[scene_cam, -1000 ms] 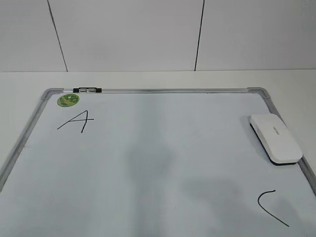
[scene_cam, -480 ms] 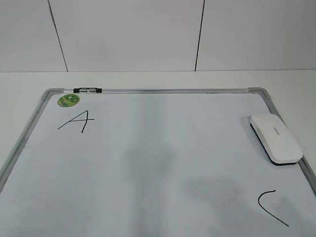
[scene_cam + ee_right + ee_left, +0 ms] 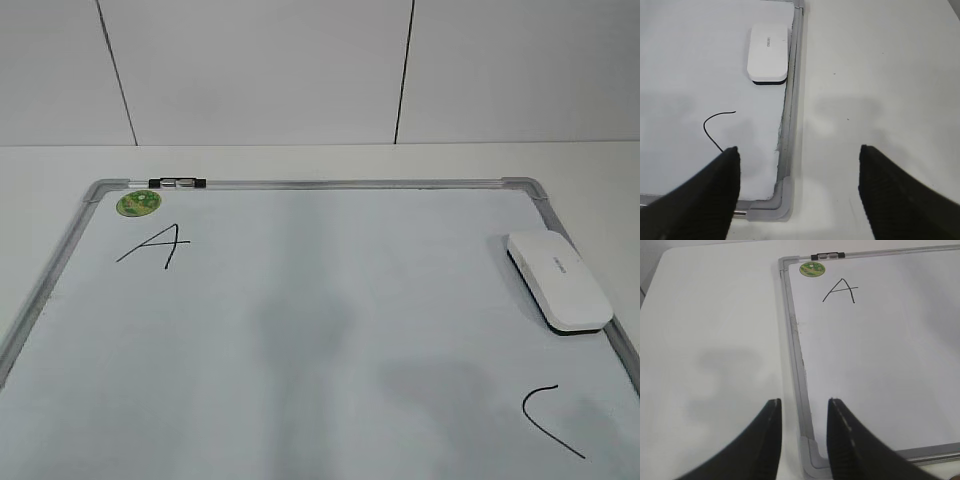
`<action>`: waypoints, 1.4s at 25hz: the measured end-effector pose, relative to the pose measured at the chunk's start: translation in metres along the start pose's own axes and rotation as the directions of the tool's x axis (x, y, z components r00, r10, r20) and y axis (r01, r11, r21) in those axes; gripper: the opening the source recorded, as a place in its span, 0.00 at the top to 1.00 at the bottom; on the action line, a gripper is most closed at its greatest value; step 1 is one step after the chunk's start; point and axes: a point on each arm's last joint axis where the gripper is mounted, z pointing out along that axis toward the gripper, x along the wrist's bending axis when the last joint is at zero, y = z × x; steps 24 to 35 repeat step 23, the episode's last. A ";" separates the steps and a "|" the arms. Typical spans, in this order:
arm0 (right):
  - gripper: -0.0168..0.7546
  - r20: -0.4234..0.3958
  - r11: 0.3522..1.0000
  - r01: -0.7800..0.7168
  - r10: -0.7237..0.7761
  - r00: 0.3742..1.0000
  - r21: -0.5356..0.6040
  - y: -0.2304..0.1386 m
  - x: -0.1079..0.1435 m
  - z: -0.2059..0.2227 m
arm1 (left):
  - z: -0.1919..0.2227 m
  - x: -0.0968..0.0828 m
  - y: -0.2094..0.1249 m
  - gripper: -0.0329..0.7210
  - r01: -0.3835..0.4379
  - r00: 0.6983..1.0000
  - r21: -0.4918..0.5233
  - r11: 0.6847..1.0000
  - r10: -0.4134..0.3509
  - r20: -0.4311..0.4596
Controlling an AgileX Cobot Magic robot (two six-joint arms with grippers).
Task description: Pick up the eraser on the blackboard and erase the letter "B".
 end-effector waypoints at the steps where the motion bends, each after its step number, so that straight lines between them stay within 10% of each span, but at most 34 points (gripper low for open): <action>1: 0.24 0.001 1.000 0.001 -0.001 1.000 0.000 0.000 0.000 0.000 | 0.000 0.000 0.000 0.64 0.000 1.000 0.000 1.000 0.000 0.000; 35: 0.24 -0.031 1.000 -0.011 0.011 0.999 0.001 0.000 0.003 0.000 | 0.000 0.000 0.000 0.64 0.000 1.000 0.000 1.000 0.000 0.000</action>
